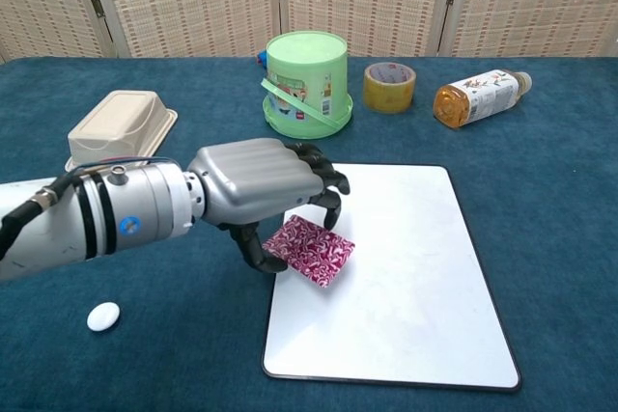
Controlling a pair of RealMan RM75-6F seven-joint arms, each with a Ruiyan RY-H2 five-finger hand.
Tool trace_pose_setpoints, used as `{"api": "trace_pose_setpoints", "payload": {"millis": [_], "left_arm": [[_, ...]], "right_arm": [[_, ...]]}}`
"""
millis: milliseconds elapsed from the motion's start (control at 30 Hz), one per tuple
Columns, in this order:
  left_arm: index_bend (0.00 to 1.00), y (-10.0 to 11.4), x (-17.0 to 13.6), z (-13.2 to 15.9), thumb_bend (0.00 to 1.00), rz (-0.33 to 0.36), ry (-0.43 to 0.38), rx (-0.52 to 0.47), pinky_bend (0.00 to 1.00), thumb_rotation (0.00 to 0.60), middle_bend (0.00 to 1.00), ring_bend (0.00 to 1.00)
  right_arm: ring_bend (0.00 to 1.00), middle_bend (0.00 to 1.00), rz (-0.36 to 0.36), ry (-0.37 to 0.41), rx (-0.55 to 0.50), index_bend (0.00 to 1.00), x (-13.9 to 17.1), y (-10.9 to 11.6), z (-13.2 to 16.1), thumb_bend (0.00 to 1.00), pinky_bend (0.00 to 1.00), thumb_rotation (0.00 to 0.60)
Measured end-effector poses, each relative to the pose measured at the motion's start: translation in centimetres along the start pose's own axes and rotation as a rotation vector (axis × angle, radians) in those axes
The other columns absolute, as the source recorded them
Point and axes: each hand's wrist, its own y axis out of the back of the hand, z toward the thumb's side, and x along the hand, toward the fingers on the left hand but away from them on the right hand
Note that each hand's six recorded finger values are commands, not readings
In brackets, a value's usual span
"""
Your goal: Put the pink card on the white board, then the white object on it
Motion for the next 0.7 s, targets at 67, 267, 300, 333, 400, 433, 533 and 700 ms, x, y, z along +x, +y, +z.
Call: {"api": "trace_pose_setpoints", "payload": {"millis": [67, 267, 300, 333, 400, 433, 533, 700], "left_arm": [[0.37, 0.0, 0.5, 0.5, 0.33, 0.000, -0.011, 0.005, 0.00, 0.600, 0.15, 0.11], [0.31, 0.1, 1.1, 1.4, 0.33, -0.002, -0.038, 0.022, 0.00, 0.600, 0.15, 0.11], [0.29, 0.1, 1.1, 1.4, 0.33, -0.002, -0.039, 0.024, 0.00, 0.600, 0.15, 0.11], [0.26, 0.1, 1.2, 1.4, 0.33, -0.003, -0.040, 0.026, 0.00, 0.600, 0.15, 0.10], [0.22, 0.1, 1.2, 1.5, 0.33, -0.008, -0.041, 0.027, 0.00, 0.600, 0.15, 0.09], [0.21, 0.2, 1.2, 1.5, 0.33, -0.009, -0.042, 0.026, 0.00, 0.600, 0.15, 0.09], [0.20, 0.4, 1.0, 1.5, 0.33, -0.005, -0.041, 0.026, 0.00, 0.600, 0.15, 0.09], [0.25, 0.9, -0.1, 0.6, 0.33, 0.015, -0.023, 0.026, 0.00, 0.600, 0.15, 0.09]], "right_arm": [[0.12, 0.13, 0.000, -0.004, -0.001, 0.07, 0.1, 0.0, -0.1, 0.29, 0.11, 0.600], [0.12, 0.13, -0.005, -0.016, -0.001, 0.07, 0.3, 0.1, -0.5, 0.29, 0.11, 0.600], [0.12, 0.13, -0.005, -0.017, -0.001, 0.07, 0.4, 0.2, -0.5, 0.29, 0.11, 0.600], [0.12, 0.13, -0.005, -0.018, -0.001, 0.07, 0.4, 0.2, -0.6, 0.29, 0.11, 0.600], [0.12, 0.13, -0.006, -0.018, -0.001, 0.07, 0.4, 0.2, -0.5, 0.29, 0.11, 0.600], [0.12, 0.13, -0.007, -0.018, -0.001, 0.07, 0.4, 0.2, -0.5, 0.29, 0.11, 0.600], [0.12, 0.13, -0.008, -0.016, 0.000, 0.07, 0.3, 0.3, -0.5, 0.29, 0.11, 0.600], [0.12, 0.13, -0.010, -0.005, -0.001, 0.07, 0.2, 0.3, -0.2, 0.29, 0.11, 0.600]]}}
